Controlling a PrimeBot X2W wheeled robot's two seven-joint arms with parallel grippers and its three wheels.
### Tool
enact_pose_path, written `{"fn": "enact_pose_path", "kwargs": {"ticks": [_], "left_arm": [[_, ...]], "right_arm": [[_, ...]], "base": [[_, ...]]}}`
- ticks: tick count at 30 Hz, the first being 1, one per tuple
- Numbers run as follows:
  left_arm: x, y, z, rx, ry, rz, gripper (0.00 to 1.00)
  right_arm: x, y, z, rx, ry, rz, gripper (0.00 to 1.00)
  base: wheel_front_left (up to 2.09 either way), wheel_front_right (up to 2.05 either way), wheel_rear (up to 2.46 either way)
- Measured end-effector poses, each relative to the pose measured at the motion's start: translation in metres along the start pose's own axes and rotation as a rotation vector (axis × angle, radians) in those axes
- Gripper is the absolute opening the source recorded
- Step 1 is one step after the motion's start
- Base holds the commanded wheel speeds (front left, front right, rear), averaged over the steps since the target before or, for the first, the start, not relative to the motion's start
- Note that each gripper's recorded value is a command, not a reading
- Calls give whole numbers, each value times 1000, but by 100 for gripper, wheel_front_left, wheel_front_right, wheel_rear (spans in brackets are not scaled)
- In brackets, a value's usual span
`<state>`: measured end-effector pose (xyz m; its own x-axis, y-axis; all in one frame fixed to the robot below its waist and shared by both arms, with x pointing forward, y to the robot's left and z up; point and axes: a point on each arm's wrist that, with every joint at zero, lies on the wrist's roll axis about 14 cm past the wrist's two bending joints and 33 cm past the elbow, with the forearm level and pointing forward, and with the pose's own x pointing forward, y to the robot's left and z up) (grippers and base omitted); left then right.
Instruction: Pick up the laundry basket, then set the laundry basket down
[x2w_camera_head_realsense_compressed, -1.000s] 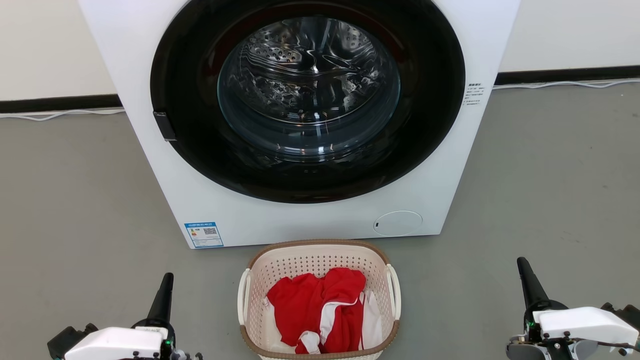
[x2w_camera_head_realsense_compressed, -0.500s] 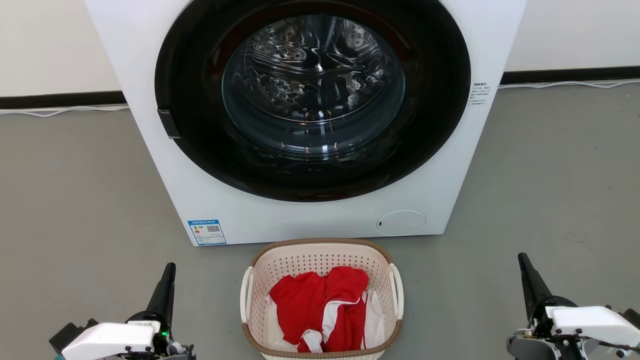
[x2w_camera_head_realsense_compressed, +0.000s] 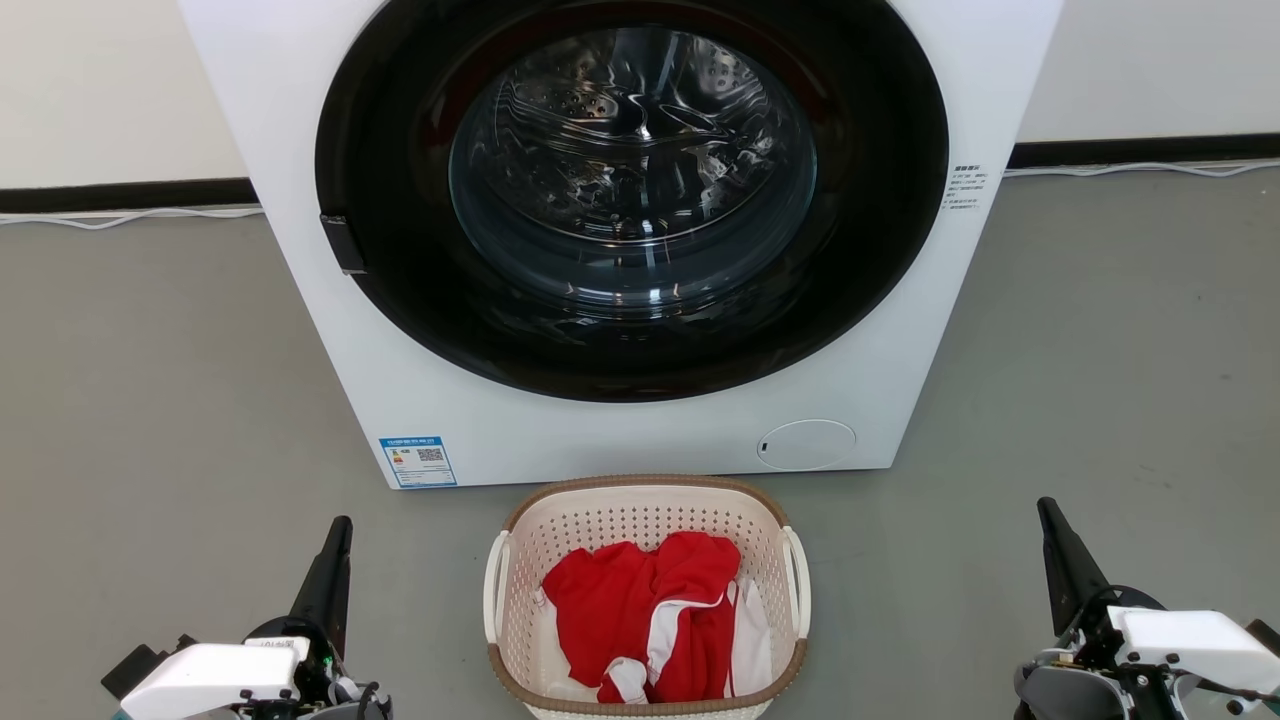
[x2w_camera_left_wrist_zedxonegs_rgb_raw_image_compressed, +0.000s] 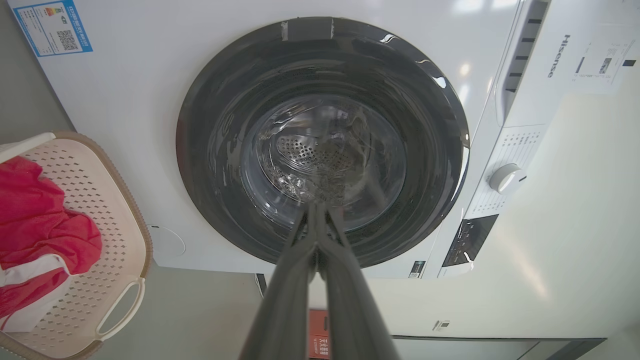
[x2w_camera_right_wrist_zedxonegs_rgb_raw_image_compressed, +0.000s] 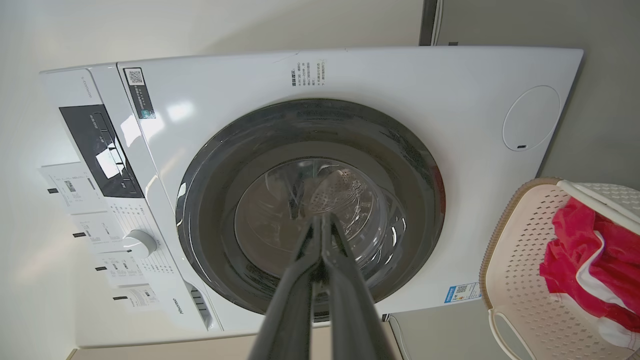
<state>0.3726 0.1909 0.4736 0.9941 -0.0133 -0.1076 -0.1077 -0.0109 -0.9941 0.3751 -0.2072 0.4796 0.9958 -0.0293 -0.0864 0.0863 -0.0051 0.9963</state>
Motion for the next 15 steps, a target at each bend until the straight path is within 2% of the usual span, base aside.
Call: {"fn": "enact_pose_path", "kwargs": {"ticks": [15], "left_arm": [[0,0,0,0,0,0,0]], "right_arm": [[0,0,0,0,0,0,0]], "base": [[0,0,0]]}}
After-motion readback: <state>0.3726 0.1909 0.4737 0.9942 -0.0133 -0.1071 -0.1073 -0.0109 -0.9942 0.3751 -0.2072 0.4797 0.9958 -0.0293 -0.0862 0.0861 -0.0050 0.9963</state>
